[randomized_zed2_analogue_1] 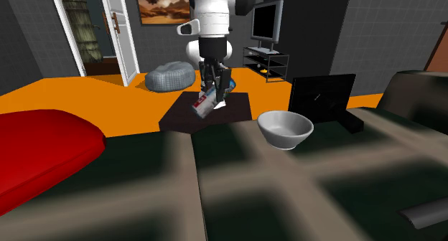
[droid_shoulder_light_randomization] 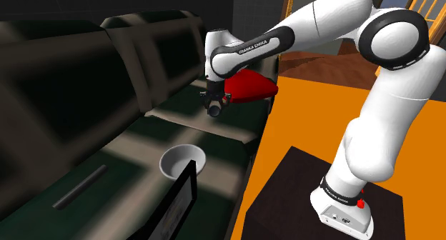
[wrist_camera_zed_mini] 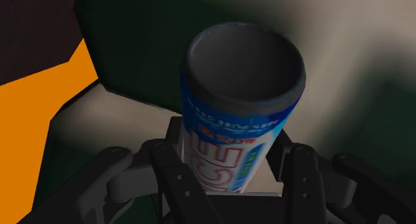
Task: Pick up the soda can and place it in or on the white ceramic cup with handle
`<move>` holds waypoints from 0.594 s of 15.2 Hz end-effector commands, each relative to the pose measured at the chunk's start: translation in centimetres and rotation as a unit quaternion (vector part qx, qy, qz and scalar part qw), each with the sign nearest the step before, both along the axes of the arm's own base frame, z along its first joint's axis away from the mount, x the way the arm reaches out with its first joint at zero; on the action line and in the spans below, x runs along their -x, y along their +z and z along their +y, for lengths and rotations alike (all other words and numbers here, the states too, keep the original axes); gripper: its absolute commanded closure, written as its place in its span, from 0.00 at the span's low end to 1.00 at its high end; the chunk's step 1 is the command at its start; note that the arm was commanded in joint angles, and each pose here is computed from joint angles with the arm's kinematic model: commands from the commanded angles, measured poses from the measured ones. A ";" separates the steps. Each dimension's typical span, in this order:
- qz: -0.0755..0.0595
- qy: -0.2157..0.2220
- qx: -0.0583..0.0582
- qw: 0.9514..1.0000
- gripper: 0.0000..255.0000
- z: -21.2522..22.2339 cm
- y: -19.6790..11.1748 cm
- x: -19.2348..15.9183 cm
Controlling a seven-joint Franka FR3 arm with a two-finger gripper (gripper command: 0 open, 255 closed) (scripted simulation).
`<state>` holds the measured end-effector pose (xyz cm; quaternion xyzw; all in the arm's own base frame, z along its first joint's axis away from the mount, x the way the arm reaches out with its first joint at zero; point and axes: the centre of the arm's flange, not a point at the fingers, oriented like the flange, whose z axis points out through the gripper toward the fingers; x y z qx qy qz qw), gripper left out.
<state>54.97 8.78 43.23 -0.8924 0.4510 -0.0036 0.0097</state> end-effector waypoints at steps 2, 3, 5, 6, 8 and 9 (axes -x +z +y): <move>0.000 -0.001 0.000 1.000 1.00 4.1 -0.3 0.6; 0.000 -0.001 0.000 1.000 1.00 5.4 -0.3 0.8; 0.000 -0.001 0.000 1.000 1.00 8.0 -0.2 1.3; 0.000 -0.001 0.000 1.000 1.00 9.3 -0.2 1.5; 0.000 -0.001 0.000 1.000 1.00 11.9 -0.2 2.0; 0.000 -0.001 0.000 1.000 1.00 13.2 -0.2 2.2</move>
